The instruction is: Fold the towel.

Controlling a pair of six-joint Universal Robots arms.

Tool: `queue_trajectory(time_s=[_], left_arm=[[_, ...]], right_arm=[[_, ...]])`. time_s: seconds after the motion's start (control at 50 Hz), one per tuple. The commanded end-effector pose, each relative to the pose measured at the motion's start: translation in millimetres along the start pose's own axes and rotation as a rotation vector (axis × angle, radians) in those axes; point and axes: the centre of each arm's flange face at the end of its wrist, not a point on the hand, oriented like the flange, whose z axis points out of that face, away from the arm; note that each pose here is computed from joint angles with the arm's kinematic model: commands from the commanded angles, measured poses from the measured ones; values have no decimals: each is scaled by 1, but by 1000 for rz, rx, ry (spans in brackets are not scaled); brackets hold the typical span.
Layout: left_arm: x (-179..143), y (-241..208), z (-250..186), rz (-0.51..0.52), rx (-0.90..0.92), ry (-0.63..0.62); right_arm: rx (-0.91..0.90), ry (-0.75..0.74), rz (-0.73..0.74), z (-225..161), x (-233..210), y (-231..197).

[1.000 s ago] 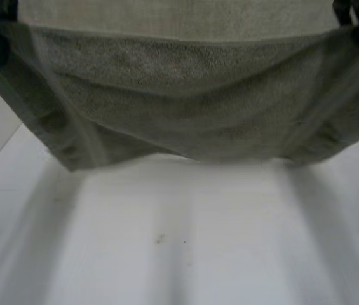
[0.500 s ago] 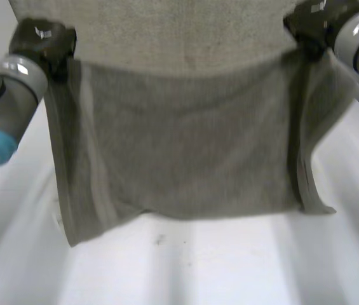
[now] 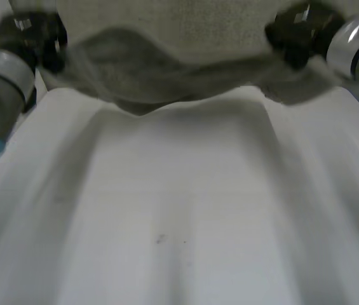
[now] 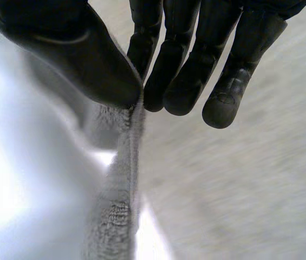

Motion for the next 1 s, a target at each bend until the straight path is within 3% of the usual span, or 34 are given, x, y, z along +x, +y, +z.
queue_trajectory(time_s=[0.02, 0.12, 0.26, 0.54, 1.0], left_arm=[[5, 90, -31, 12, -216, 48], [-5, 124, -40, 93, -231, 33], [-14, 134, -45, 138, -243, 14], [-25, 133, -43, 130, -243, -20], [-25, 133, -43, 132, -243, -19]], right_arm=[[-253, -249, 63, -3, -67, 91], [-298, -281, 98, -6, -106, 139], [-303, -263, 127, -13, -127, 164], [-260, -60, 367, -17, -96, 181], [-332, -44, 483, -21, -100, 205]])
